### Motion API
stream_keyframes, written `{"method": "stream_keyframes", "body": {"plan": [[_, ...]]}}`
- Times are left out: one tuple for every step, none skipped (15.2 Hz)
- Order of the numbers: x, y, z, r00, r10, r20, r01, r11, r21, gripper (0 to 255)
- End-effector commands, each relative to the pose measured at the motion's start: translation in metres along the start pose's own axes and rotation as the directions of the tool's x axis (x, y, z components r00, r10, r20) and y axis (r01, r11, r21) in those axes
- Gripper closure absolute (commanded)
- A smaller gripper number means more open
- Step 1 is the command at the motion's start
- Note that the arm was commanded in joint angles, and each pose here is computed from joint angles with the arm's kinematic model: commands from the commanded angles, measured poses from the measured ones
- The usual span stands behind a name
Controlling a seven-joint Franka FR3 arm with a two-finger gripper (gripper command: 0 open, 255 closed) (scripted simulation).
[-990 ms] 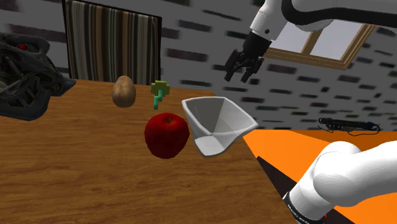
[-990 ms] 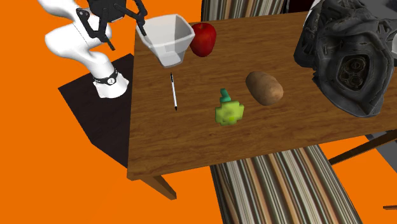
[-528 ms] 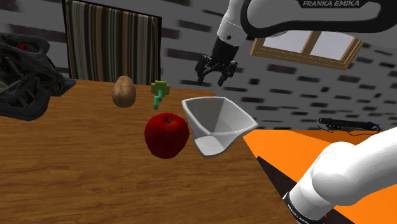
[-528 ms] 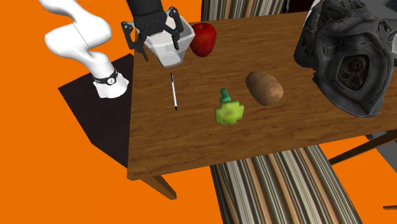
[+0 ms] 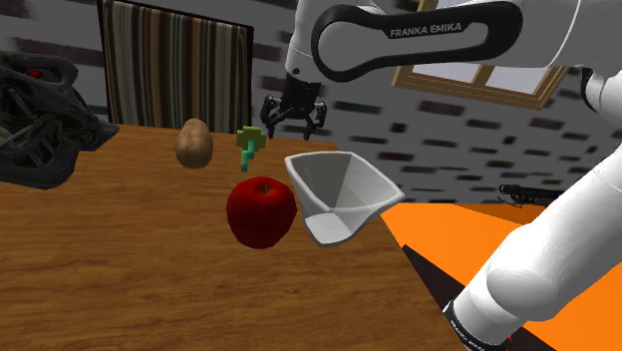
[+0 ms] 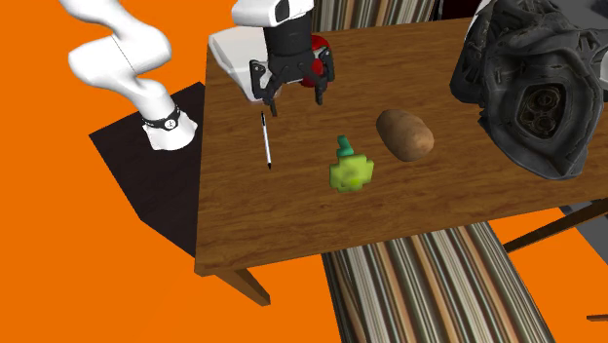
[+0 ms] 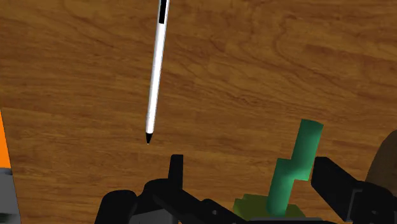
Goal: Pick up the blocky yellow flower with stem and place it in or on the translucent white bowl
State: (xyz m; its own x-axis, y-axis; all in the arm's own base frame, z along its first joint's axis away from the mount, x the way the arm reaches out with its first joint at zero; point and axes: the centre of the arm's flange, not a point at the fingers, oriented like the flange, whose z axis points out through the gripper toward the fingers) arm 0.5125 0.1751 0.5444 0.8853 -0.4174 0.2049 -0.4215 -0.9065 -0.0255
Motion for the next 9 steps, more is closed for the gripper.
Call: {"method": "stream_keyframes", "body": {"plan": [[0.011,-0.021,0.014,0.999,0.034,-0.008,-0.034,0.999,-0.019,0],[0.018,-0.032,0.021,0.999,0.049,-0.012,-0.049,0.998,-0.028,0],[0.024,-0.042,0.028,0.998,0.064,-0.016,-0.064,0.997,-0.037,0],[0.030,-0.052,0.036,0.997,0.079,-0.020,-0.079,0.996,-0.046,0],[0.037,-0.062,0.043,0.995,0.093,-0.024,-0.095,0.994,-0.055,0],[0.043,-0.072,0.050,0.994,0.108,-0.028,-0.110,0.992,-0.064,0],[0.050,-0.082,0.058,0.992,0.123,-0.033,-0.125,0.989,-0.073,0],[0.058,-0.091,0.065,0.990,0.138,-0.037,-0.140,0.987,-0.081,0],[0.063,-0.098,0.071,0.988,0.148,-0.041,-0.151,0.985,-0.088,0]]}}
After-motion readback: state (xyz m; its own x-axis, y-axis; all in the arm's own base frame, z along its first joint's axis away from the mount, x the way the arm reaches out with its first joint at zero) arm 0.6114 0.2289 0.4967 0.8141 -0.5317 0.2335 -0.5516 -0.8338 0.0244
